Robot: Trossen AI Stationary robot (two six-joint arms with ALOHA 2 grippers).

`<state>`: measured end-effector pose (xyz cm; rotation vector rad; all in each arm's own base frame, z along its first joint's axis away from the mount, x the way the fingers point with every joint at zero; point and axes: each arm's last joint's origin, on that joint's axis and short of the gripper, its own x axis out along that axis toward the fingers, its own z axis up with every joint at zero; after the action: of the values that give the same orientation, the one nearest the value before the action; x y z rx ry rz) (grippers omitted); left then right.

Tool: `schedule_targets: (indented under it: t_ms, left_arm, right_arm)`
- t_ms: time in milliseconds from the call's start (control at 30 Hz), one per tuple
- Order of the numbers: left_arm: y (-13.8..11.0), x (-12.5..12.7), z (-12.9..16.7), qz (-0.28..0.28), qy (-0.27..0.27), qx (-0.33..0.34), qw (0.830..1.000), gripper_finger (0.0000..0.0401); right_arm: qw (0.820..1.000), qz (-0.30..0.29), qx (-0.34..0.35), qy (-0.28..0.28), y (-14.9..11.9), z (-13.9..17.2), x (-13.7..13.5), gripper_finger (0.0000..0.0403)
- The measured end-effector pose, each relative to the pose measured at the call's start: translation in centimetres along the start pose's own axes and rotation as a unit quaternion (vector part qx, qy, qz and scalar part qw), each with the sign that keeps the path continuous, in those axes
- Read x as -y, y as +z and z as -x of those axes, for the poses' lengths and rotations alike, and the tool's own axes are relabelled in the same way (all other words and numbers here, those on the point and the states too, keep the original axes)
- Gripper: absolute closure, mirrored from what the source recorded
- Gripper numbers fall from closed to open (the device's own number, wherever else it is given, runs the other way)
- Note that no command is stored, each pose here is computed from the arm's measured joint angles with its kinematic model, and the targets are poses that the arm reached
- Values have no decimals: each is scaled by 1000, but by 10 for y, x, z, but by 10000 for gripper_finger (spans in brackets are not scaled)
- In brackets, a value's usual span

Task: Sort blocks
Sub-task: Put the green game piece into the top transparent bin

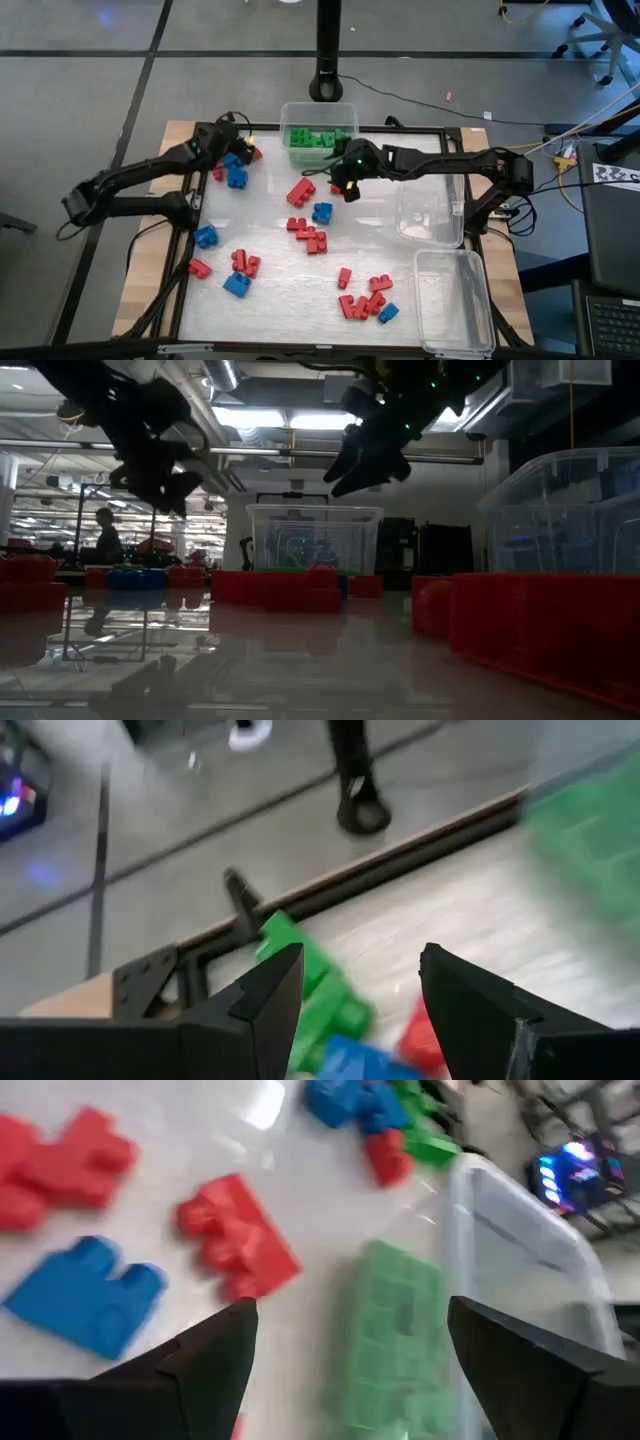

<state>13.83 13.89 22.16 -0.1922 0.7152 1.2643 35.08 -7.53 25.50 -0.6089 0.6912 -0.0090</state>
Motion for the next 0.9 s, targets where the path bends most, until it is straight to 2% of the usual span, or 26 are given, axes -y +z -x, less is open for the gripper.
schedule_targets:
  t_ms: [167, 300, 467, 600, 700, 900]
  left_arm:
    - [14, -10, -31, -23, 13, -82, 996, 213]
    - [17, -15, -53, -40, 37, -167, 985, 213]
    - [5, -12, -78, -47, -2, -256, 965, 213]
    - [2, -9, -93, -56, 12, -274, 960, 215]
    - [7, -6, -98, -59, 11, -252, 966, 217]
    - [4, -2, -103, -80, -4, -257, 963, 217]
  right_arm:
    - [999, 17, 31, 14, -3, -5, -11, 79]
    - [998, 37, 37, 20, 2, -4, -17, 79]
    - [996, 63, 55, 29, 14, 1, -29, 79]
    - [992, 100, 70, 43, 24, 4, -43, 79]
    - [988, 121, 79, 52, 30, 6, -52, 79]
    - [984, 136, 86, 72, 38, 9, -68, 79]
